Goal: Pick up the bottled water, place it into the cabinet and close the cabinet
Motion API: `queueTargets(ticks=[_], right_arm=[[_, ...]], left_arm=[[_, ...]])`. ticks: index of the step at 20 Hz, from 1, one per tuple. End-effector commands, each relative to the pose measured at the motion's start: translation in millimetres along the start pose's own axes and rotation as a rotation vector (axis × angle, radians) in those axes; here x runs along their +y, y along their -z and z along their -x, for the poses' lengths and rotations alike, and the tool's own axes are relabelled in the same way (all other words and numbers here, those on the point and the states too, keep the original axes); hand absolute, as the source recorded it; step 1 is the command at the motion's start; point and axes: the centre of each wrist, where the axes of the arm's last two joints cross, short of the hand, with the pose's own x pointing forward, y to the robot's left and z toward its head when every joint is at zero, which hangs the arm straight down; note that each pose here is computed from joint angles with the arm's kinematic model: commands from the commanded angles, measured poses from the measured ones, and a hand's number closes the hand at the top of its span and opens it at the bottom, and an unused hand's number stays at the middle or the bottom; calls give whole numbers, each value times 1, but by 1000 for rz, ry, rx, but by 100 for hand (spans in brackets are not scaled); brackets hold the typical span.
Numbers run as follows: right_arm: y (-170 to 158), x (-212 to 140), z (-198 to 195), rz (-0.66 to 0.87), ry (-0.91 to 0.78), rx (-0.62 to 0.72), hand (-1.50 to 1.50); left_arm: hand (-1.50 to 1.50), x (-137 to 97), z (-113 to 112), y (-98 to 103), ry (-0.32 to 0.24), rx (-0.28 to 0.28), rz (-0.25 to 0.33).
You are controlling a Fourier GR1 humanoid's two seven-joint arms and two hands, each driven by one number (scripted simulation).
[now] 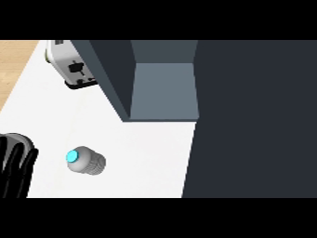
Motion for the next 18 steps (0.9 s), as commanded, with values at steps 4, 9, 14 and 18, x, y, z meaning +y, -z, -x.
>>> queueTargets(ticks=[4, 9, 14, 18], right_arm=[[-30, -5, -40, 12, -23, -47, -150], [-26, 5, -30, -9, -4, -50, -150], [-20, 6, -28, 4, -23, -48, -150], [-27, -3, -39, -4, -29, -39, -150]], left_arm=[[-150, 12, 10, 9, 32, -32, -47], [-150, 19, 22, 27, 44, -10, -68], [-150, 32, 41, 23, 108, 16, -106], [-150, 48, 77, 34, 96, 43, -116]])
